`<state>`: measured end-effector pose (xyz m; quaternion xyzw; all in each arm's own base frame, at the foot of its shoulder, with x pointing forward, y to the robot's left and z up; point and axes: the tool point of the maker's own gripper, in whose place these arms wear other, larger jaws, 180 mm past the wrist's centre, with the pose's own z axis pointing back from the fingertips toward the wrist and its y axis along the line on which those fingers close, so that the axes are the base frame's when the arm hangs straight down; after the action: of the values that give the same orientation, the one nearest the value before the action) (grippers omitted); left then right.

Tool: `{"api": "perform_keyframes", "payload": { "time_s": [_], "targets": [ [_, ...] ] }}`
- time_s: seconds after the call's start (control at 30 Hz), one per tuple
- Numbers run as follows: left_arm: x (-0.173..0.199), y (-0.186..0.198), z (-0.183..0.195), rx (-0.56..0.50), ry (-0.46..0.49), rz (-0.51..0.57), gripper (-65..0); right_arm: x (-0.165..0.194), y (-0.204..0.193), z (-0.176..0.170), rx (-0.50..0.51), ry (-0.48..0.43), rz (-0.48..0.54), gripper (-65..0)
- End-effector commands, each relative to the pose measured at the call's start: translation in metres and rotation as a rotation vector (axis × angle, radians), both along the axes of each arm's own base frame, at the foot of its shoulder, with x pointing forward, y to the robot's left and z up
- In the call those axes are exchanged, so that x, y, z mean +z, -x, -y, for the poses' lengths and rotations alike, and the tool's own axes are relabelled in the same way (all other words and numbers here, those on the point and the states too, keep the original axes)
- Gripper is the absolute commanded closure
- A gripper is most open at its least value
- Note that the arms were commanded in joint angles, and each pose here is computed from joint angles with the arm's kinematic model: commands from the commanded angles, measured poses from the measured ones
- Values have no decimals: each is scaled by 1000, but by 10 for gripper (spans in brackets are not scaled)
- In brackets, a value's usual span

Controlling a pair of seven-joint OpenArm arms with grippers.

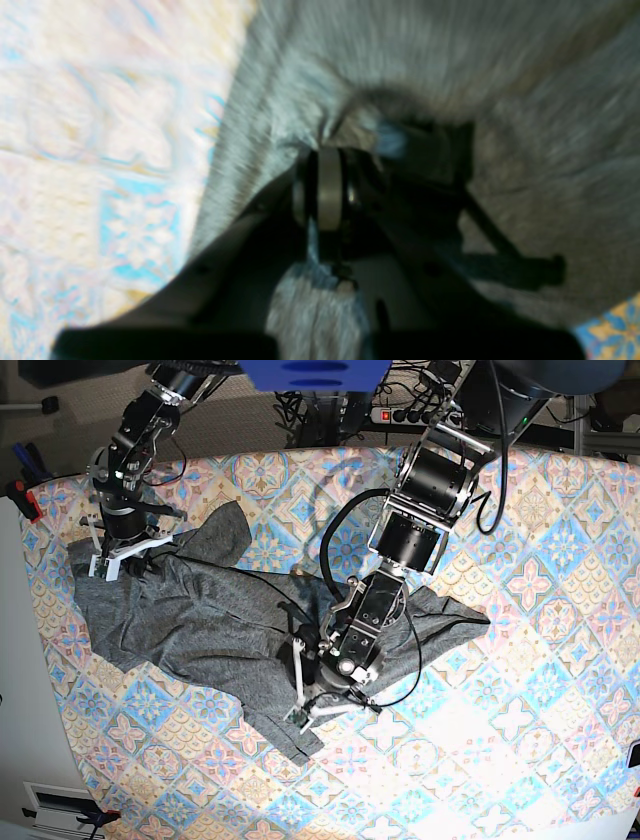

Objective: Layout the t-shirt on the table in an organized manner, then fold the t-shirt properly
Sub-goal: 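Grasp the grey shirt fabric with the left gripper and drag it toward the hem, then lift the shirt with both grippers and stretch it between them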

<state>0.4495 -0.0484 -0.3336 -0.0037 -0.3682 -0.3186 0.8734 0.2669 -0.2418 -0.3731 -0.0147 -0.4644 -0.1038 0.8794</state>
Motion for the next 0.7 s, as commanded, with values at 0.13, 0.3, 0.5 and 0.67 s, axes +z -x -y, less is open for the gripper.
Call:
{"api": "perform_keyframes", "payload": {
  "time_s": [0.13,0.3,0.5,0.67],
  "targets": [
    [86,-16,6,11,55,185,0,14,-9,2,2,11,57,0],
    [101,-9,-2,30,33,183,0,14,-9,2,2,11,57,0],
    [138,26,-9,30,96,278,0,13,-10,-4,21,9,56,0],
    [92,3,-36,93,95,120,0,7,-9,-8,32,-2,17,0]
  ]
}}
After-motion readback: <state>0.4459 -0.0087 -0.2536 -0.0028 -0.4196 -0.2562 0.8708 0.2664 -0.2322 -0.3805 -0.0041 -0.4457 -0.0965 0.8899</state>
